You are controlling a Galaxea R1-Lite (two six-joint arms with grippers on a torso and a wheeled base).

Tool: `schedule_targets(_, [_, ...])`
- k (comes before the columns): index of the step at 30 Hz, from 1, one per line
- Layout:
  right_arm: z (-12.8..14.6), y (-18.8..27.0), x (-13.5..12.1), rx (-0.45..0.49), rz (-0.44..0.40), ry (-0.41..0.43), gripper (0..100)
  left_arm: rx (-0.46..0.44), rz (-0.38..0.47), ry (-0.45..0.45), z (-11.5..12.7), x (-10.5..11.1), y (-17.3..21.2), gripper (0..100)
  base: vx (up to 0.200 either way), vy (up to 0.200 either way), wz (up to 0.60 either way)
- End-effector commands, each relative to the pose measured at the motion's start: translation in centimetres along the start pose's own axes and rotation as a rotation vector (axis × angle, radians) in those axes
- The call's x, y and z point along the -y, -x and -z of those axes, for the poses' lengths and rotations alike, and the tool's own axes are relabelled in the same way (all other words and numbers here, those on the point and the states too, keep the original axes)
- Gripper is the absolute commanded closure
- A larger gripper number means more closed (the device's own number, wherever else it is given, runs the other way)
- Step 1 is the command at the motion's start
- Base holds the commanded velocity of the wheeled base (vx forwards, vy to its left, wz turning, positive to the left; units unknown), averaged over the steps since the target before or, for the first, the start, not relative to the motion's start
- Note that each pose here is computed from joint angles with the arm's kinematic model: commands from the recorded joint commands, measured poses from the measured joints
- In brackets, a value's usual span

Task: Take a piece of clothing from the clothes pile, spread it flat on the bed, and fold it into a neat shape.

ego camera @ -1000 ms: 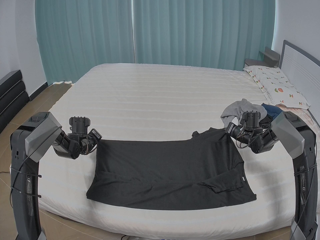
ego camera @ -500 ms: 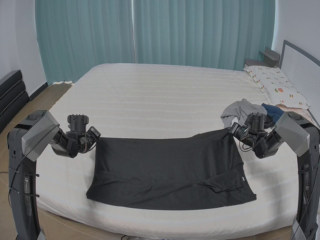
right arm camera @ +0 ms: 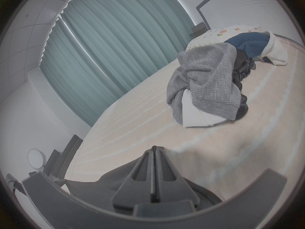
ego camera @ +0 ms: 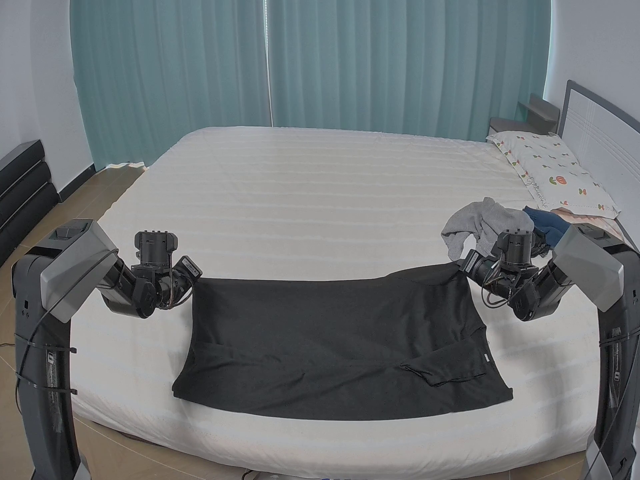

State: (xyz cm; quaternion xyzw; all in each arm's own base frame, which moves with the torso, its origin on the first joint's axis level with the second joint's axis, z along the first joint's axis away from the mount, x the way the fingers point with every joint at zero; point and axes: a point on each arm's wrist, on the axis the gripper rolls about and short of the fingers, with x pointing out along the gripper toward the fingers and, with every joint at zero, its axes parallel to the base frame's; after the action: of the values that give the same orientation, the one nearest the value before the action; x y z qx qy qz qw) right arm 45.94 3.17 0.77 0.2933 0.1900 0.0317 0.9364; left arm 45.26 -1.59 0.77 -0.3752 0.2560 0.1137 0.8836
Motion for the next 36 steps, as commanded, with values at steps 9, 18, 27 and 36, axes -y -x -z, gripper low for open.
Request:
schedule_targets(9, [-0.3,4.0,1.2,-0.082,-0.004,-0.007,100,-0.003,-0.006,-0.169,1.0,-0.4,2.6,100,0.000,0.000,0.00])
schedule_targets(18, [1.3,6.9,2.0,-0.188,0.000,0.059,100,-0.018,-0.019,-0.216,2.3,-2.1,5.6,100,0.000,0.000,0.00])
schedule_targets(27, [4.0,10.6,3.4,-0.267,-0.007,0.136,100,-0.088,-0.042,-0.350,5.8,-5.0,8.3,100,0.000,0.000,0.00])
schedule_targets(36, [6.1,11.8,6.0,-0.333,0.035,0.176,100,-0.145,-0.048,-0.396,7.9,-6.3,9.7,100,0.000,0.000,0.00])
